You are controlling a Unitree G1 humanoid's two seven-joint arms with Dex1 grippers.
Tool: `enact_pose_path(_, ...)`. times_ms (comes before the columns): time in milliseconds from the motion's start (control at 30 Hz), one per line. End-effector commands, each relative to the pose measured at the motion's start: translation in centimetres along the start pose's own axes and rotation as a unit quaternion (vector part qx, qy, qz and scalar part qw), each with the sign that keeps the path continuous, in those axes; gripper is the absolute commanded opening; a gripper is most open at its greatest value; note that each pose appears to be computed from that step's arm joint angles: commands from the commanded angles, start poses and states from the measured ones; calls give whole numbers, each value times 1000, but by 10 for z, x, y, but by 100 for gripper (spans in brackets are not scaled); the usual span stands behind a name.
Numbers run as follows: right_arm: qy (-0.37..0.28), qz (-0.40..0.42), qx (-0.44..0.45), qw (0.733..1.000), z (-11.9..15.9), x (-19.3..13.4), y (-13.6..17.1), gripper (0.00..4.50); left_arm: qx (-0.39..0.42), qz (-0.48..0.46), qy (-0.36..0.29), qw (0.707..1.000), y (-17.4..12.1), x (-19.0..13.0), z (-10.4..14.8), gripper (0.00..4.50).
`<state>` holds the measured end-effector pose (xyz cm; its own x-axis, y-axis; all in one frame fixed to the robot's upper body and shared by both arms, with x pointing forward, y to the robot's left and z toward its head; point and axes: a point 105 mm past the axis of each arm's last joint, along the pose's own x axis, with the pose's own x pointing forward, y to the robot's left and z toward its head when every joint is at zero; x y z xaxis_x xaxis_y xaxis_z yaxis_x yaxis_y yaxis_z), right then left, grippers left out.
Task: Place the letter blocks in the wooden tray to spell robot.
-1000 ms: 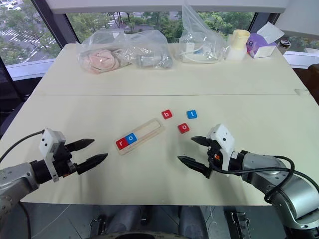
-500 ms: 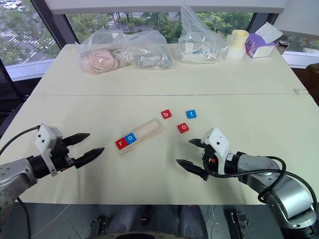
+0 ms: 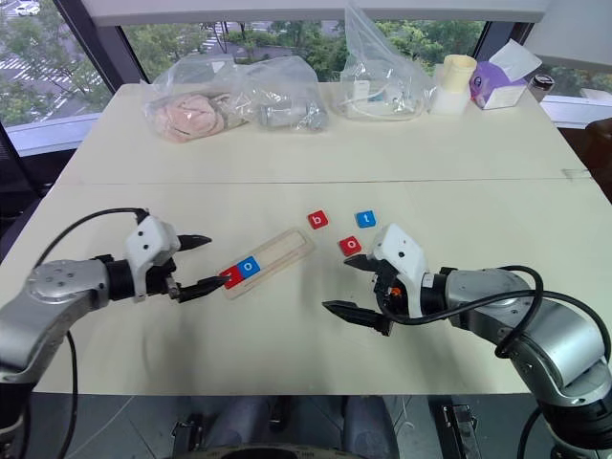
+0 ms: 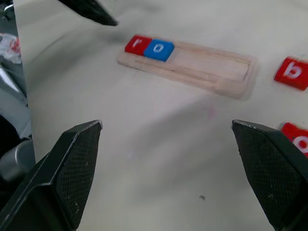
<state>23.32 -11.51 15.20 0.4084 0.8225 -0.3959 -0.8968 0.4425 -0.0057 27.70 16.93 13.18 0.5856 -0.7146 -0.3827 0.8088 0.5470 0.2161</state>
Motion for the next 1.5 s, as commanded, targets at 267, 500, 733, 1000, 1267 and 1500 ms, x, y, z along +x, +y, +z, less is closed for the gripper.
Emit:
enact_pose_path(267,-11,-4,-18,1000,-2,1,11,442,7,-5,-15,1000,-5,17,1,450)
enact_pose_path(500,-16,-6,-19,1000,2,4,11,442,11,6,15,1000,-7,25,-17,450)
enact_pose_path(733,-21,-11,-26,999,11,9,7,442,-4,1,54,999,-11,38,-43,450)
enact_pose_path(1000,-19,-21,-28,999,15,9,4,450,-9,-4,68,998,-13,40,-57,325)
enact_pose_path(1267,-5,-53,-11,999,3,0,-9,450,38,-36,39,998,-2,40,-43,313)
enact_pose_path(1500,9,-96,15,995,-15,-18,-24,450,203,-194,41,959,-3,36,-27,313)
